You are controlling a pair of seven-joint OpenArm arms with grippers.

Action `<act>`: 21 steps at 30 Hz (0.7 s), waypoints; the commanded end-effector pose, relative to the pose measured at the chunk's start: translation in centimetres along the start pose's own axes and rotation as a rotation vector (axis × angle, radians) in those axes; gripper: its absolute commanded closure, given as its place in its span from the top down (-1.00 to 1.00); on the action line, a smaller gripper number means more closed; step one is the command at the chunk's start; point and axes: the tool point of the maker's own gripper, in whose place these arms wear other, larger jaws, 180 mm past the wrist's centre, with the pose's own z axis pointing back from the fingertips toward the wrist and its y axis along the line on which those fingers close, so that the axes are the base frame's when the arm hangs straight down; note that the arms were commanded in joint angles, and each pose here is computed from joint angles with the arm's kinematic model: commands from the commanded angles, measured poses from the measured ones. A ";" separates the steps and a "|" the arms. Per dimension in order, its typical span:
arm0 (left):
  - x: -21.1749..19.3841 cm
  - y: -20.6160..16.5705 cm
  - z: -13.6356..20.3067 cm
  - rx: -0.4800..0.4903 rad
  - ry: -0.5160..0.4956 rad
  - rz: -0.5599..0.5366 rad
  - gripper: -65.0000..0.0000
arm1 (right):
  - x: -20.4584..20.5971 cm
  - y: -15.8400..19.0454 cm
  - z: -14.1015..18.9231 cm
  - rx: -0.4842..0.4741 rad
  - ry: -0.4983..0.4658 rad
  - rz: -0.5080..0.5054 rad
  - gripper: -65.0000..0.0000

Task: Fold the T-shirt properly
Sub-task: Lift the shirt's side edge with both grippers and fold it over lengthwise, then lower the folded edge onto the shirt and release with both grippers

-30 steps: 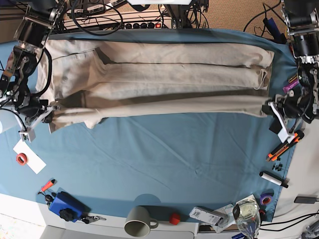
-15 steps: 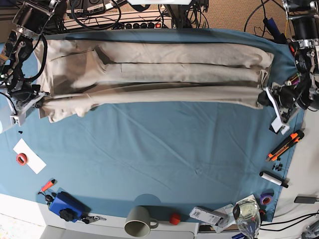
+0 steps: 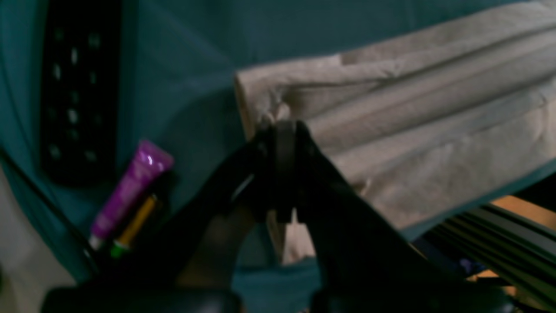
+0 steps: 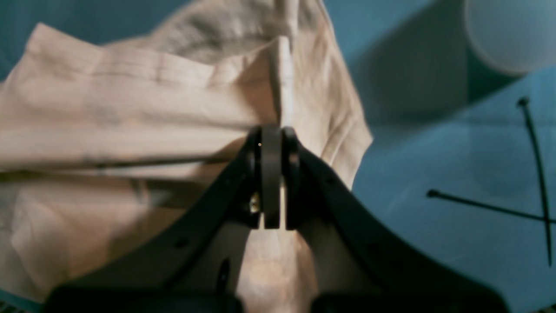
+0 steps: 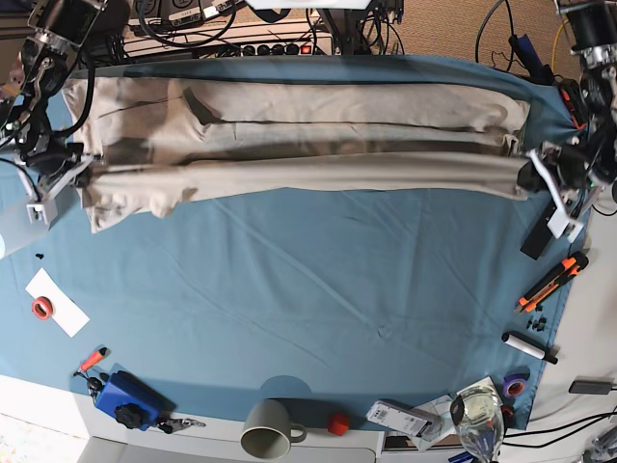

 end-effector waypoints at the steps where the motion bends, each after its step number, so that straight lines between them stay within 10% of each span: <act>1: 0.6 0.7 1.0 0.029 -0.021 -0.016 -1.00 | 1.4 -1.2 0.9 -0.042 -0.038 0.018 -1.00; 21: -3.1 -0.3 1.1 0.022 0.052 -0.013 -1.00 | -2.7 -1.1 0.7 -0.037 0.078 0.020 -1.00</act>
